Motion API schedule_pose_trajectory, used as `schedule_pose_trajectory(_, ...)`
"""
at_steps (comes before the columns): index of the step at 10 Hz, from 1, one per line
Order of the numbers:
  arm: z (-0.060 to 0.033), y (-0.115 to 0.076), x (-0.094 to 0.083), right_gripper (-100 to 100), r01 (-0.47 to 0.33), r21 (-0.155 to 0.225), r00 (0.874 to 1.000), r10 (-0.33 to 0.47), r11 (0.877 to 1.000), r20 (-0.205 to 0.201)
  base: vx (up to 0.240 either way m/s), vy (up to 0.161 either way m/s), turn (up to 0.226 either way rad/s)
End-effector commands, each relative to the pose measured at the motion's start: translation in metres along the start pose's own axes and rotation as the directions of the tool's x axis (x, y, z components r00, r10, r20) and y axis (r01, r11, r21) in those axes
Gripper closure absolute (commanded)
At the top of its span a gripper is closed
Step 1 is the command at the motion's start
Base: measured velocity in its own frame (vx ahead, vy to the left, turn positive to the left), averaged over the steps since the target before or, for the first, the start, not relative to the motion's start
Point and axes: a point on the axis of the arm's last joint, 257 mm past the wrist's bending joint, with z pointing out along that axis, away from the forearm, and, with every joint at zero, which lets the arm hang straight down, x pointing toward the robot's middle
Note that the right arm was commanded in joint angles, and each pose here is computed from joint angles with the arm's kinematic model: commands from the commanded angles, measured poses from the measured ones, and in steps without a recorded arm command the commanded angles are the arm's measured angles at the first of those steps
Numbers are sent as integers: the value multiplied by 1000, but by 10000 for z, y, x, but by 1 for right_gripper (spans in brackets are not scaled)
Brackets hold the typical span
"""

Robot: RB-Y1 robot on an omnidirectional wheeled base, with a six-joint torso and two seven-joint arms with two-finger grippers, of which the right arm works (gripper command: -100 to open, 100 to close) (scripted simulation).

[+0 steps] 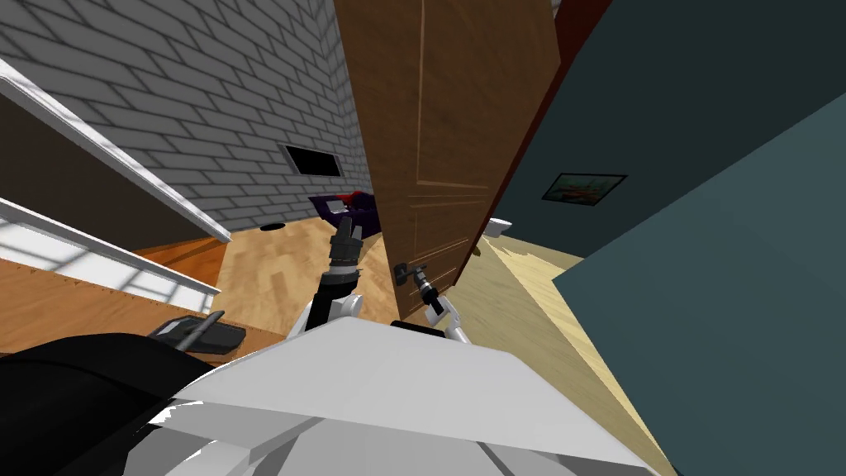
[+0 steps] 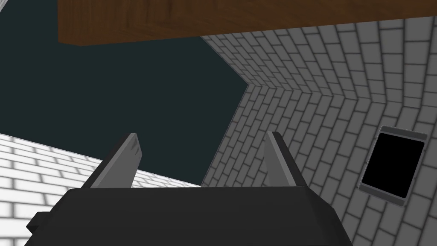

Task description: Push the door open

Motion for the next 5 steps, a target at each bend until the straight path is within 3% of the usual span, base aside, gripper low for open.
schedule_pose_trajectory(1,4,50,-93,100,2,-7,1000,-2,1000,25,83,216,-134)
schedule_pose_trajectory(5,8,107,-99,100,-12,-16,999,13,1000,52,55,219,-136)
